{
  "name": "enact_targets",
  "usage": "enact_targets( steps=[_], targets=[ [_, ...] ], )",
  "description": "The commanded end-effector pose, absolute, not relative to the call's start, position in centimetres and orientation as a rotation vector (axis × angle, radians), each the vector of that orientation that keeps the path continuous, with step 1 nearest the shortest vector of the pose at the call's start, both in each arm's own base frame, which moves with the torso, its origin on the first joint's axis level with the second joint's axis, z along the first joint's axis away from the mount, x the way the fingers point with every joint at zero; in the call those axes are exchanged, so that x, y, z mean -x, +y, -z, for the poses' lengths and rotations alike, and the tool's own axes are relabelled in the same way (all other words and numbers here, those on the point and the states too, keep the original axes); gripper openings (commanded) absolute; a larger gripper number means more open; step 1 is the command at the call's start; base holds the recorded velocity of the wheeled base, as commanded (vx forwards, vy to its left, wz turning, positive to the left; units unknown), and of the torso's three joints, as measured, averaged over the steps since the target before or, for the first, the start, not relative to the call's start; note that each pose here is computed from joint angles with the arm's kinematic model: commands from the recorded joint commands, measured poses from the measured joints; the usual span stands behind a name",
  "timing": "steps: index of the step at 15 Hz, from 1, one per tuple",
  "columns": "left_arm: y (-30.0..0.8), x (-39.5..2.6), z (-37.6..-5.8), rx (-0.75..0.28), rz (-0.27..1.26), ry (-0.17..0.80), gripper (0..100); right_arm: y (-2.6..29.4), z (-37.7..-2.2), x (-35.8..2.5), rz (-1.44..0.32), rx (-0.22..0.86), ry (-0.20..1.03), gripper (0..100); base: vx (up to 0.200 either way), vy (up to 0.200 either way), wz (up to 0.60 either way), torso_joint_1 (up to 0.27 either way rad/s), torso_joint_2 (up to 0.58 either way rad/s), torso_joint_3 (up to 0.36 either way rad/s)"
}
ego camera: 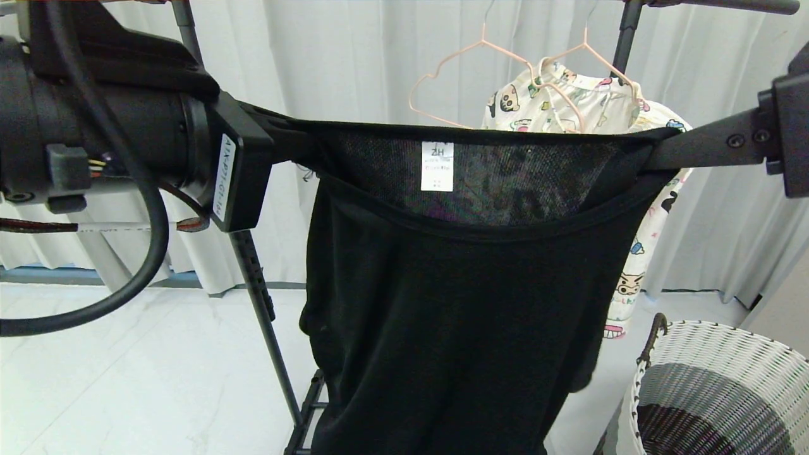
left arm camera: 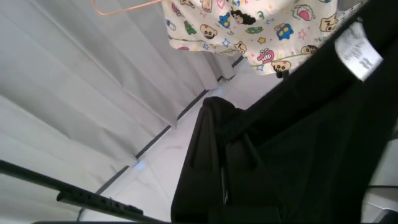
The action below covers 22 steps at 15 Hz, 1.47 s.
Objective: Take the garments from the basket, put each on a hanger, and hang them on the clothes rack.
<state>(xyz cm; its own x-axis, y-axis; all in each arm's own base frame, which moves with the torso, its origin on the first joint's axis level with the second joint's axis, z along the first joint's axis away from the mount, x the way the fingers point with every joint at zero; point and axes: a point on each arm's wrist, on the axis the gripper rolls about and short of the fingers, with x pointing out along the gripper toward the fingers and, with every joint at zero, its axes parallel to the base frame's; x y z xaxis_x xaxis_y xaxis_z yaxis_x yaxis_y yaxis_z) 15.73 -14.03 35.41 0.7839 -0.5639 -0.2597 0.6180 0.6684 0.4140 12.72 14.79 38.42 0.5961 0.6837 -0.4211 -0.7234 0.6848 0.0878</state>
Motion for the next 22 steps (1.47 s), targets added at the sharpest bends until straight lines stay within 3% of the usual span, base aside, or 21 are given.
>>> enact_targets(
  steps=[1, 5, 7, 10, 13, 17, 22],
  targets=[
    [-14.2, -16.0, -35.2, -0.511, 0.665, 0.124, 0, 14.0, -38.0, -12.0, -0.823, 0.112, 0.452, 100, 0.0, 0.0, 0.0, 0.0, 0.0, 0.0],
    [-14.0, -16.1, -34.3, -0.522, 0.639, 0.16, 0, 13.1, -38.1, -11.4, -0.812, 0.098, 0.443, 100, 0.0, 0.0, 0.0, 0.0, 0.0, 0.0],
    [-12.8, -16.3, -33.2, -0.549, 0.521, 0.213, 0, 11.8, -38.0, -12.0, -0.699, 0.097, 0.443, 100, 0.0, 0.0, 0.0, 0.0, 0.0, 0.0],
    [-7.1, -16.2, -31.4, -0.538, 0.246, 0.317, 0, 9.2, -35.3, -12.9, -0.326, 0.175, 0.525, 100, 0.0, 0.0, 0.0, 0.0, 0.0, 0.0],
    [-1.6, -14.6, -28.4, -0.489, -0.028, 0.451, 0, 7.1, -32.4, -12.7, -0.199, 0.203, 0.615, 100, 0.0, 0.0, 0.0, 0.0, 0.0, 0.0],
    [-0.7, -13.2, -26.1, -0.335, -0.108, 0.489, 0, 6.5, -30.6, -12.6, -0.084, 0.255, 0.655, 100, 0.0, 0.0, 0.0, 0.0, 0.0, 0.0],
    [-0.6, -13.1, -25.8, -0.328, -0.158, 0.471, 0, 6.9, -30.1, -13.3, -0.065, 0.195, 0.615, 100, 0.0, 0.0, 0.0, 0.0, 0.0, 0.0]
  ],
)
